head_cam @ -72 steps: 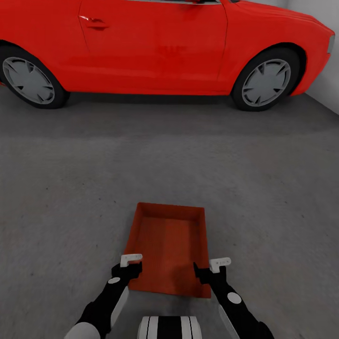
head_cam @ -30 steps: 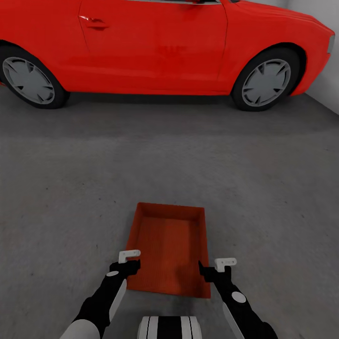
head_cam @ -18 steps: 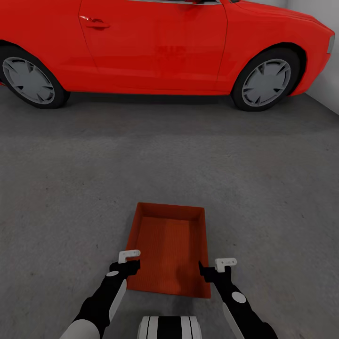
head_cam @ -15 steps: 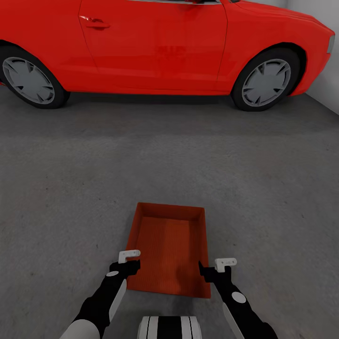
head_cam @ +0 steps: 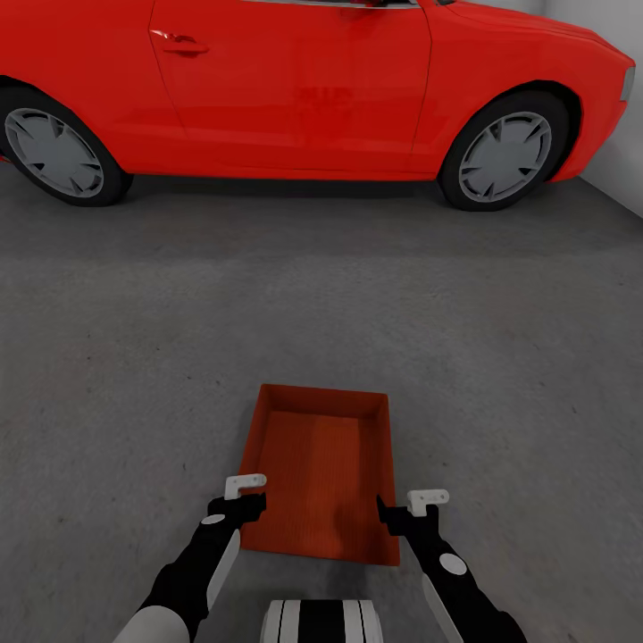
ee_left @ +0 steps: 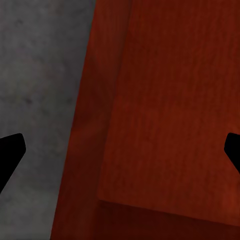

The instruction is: Move the two storage containers from the living room to the garage. In the garage, place one container on the floor and stack the other container on top of it (either order is fine).

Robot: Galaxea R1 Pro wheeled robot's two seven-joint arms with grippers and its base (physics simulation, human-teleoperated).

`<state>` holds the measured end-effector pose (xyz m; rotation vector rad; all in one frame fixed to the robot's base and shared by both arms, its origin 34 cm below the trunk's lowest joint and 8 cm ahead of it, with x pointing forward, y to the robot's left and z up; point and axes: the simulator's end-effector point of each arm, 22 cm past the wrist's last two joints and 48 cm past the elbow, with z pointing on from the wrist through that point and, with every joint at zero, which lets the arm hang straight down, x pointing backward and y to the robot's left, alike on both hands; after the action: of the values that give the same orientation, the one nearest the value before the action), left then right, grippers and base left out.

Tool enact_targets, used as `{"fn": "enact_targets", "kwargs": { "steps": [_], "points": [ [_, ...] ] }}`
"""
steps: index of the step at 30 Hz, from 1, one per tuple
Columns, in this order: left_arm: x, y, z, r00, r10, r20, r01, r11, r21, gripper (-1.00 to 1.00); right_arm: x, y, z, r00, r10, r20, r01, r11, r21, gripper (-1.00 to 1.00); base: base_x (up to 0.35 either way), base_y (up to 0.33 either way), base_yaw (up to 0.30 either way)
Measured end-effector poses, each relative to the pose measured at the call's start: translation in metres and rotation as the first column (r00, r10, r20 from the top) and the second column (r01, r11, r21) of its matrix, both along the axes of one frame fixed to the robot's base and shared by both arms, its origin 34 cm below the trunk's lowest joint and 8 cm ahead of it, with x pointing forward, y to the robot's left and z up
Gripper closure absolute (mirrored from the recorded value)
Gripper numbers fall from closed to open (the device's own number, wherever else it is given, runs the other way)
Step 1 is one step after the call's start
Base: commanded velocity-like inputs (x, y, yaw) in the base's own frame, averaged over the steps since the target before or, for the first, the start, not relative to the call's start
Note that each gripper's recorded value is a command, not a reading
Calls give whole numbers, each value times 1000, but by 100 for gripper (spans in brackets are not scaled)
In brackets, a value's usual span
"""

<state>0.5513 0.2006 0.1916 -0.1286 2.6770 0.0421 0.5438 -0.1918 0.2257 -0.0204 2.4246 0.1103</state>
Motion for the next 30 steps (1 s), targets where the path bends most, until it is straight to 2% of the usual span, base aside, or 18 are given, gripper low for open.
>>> {"fn": "enact_targets", "kwargs": {
  "steps": [22,30],
  "points": [
    [0,0,0,1000,-1,0,1,1000,-1,-100,0,0,0,1000,0,0,0,1000,0,-100,0,0,0],
    [4,-1,18,1000,-2,-1,2,1000,-1,-100,5,0,18,1000,0,0,0,1000,0,-100,0,0,0]
  ]
}}
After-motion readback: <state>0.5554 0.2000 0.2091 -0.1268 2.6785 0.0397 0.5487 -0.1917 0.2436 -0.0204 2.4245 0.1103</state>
